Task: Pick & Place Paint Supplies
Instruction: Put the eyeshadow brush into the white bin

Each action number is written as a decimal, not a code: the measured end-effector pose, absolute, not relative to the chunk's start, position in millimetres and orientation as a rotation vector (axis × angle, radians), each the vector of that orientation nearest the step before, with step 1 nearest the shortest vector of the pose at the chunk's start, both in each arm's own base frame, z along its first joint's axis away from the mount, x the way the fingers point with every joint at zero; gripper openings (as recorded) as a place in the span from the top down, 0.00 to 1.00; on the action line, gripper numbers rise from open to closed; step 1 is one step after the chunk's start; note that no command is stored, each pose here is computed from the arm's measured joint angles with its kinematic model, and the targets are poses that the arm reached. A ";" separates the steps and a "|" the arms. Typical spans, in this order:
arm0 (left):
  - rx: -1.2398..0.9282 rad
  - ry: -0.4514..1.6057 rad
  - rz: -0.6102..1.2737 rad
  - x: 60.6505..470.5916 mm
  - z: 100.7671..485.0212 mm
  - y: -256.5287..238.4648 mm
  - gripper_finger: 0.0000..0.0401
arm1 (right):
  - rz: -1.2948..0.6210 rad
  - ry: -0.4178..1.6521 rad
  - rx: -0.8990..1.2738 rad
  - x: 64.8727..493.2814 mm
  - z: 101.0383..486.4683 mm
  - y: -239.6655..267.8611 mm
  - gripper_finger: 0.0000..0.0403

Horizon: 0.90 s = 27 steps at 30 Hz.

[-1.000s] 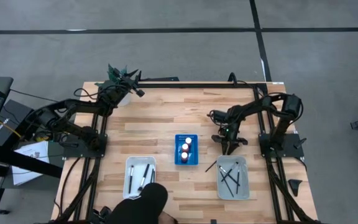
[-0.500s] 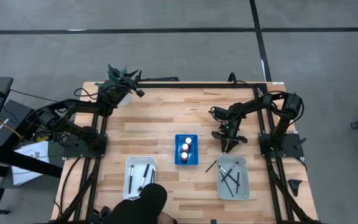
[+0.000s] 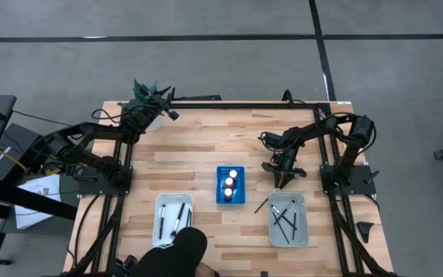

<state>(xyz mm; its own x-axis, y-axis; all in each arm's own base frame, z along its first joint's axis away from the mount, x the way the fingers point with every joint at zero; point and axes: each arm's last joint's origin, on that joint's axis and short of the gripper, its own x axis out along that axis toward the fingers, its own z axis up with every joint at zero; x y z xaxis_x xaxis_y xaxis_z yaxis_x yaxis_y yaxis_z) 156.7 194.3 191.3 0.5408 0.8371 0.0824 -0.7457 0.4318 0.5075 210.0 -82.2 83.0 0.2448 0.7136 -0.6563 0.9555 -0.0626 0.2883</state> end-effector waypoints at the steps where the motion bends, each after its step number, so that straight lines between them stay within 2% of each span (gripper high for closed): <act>1: 0.530 0.192 0.994 156.7 191.4 194.2 0.81 | -0.452 1.527 1.838 209.6 82.9 -82.7 0.77; 13: 0.525 0.198 0.992 156.7 190.6 194.3 0.81 | -0.416 1.474 1.819 212.9 82.3 -86.8 0.98; 27: 0.525 0.198 0.990 156.8 190.6 194.3 0.81 | -0.409 1.311 1.693 215.4 110.4 -92.9 1.00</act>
<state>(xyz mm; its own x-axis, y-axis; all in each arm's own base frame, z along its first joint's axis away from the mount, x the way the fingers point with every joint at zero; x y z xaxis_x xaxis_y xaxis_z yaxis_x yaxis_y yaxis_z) 156.8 194.3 190.6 0.5428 0.8365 0.0752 -0.7436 0.4369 0.5061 215.4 -92.9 110.4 0.3760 0.5804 -0.7223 0.8882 -0.0037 0.4594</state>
